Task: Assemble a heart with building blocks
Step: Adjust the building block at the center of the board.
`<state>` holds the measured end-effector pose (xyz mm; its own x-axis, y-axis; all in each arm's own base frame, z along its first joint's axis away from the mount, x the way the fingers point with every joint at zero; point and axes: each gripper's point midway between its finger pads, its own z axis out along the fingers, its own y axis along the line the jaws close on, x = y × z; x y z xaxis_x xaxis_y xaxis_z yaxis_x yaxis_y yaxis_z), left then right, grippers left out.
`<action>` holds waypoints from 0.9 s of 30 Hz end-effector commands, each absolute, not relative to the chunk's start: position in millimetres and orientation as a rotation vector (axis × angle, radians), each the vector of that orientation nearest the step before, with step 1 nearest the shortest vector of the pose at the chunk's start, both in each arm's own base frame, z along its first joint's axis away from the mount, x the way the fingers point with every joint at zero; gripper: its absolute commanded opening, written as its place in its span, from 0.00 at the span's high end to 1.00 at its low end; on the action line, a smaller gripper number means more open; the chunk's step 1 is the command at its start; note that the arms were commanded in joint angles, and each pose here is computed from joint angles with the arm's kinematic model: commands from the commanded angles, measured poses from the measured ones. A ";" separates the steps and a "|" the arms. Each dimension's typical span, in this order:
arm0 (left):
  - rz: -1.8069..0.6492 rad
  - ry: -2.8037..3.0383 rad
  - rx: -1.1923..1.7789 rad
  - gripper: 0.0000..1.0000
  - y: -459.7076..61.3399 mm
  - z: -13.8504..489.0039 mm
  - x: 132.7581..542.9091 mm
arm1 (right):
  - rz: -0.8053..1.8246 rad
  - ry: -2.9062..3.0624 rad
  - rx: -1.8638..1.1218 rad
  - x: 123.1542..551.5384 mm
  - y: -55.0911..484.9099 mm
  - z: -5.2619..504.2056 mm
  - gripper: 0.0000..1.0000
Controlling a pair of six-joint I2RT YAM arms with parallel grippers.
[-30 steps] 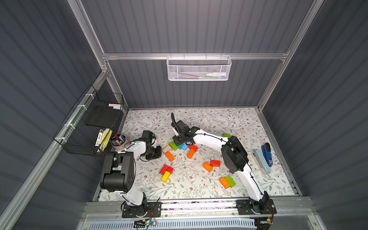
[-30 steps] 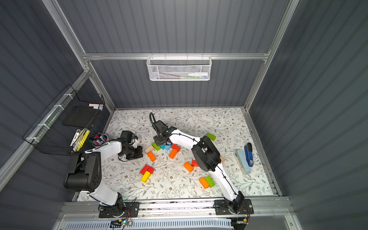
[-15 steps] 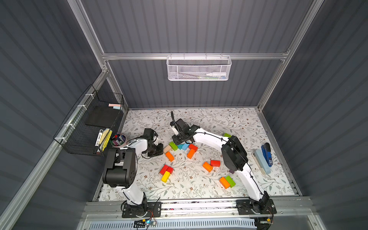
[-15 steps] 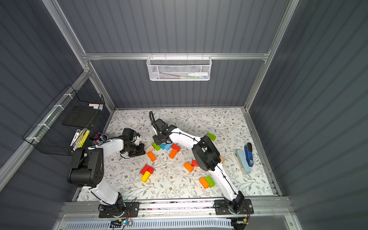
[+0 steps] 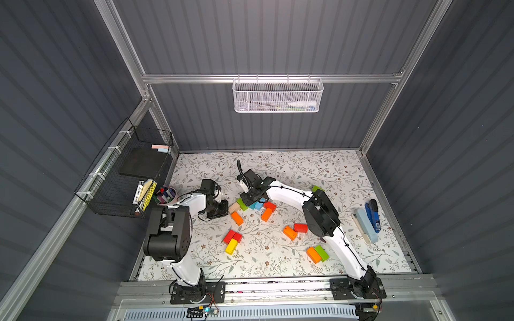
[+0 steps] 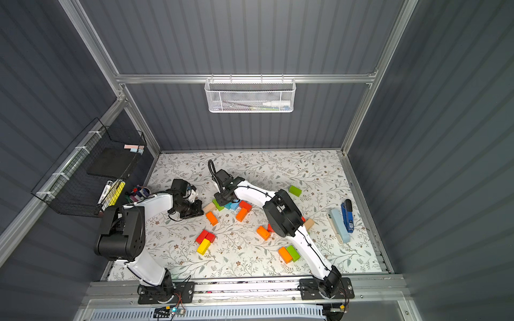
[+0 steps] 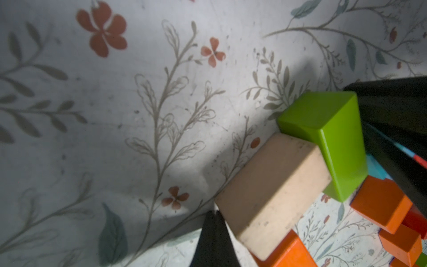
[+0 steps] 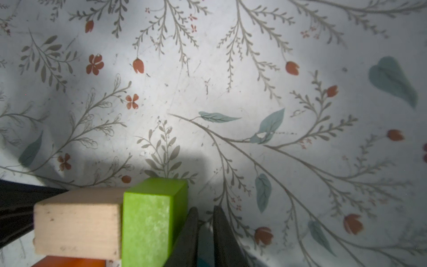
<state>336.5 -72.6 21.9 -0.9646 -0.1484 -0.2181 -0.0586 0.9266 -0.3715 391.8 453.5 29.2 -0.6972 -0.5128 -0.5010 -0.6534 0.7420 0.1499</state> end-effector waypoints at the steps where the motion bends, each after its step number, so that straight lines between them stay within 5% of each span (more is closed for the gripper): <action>1: -0.506 2.850 -0.136 1.00 -71.2 24.8 339.1 | 0.435 2.496 -0.914 393.2 452.8 39.6 0.83; 11: -0.419 2.848 -0.174 0.98 -57.9 39.6 329.3 | 0.388 2.388 -0.922 397.3 442.5 90.0 0.82; 20: -0.411 2.709 -0.277 0.96 -14.8 79.8 343.2 | 0.536 2.391 -1.013 332.1 438.7 100.3 0.72; 27: -0.316 2.499 -0.255 0.72 0.3 132.4 357.9 | 0.537 2.369 -1.128 285.6 458.0 89.5 0.54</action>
<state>348.9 -6.1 101.6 -0.8570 -0.2695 -0.4391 -0.1351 0.9400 -0.3132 299.1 449.0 91.9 -0.5853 -0.5948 -0.5510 -0.7729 0.6147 0.1574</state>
